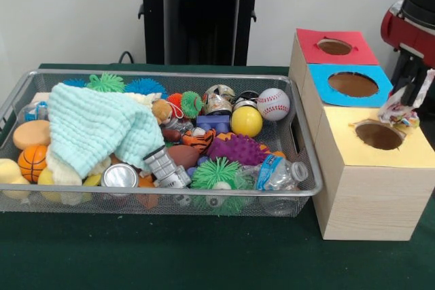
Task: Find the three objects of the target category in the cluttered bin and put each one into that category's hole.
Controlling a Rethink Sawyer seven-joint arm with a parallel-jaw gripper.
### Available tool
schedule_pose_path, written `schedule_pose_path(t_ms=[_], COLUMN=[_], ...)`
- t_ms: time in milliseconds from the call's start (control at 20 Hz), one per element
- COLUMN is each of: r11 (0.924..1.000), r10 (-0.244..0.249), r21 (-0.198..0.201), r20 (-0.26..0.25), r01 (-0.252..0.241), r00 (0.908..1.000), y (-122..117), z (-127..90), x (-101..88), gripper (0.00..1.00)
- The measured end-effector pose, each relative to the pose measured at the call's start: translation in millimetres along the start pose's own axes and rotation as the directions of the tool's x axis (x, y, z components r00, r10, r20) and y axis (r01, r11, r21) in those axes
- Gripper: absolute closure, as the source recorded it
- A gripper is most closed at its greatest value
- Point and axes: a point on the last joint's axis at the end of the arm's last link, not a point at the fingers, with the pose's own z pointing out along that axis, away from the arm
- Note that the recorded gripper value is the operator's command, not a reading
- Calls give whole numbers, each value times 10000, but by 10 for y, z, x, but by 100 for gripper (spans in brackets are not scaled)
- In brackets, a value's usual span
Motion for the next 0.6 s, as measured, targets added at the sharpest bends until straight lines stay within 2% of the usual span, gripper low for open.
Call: schedule_pose_path(t_ms=[600], r11=[9989], r10=[453], r21=[-128], r20=[-87], r01=[-455], r00=[9989], y=[28], z=[55], x=[-300], gripper=[100])
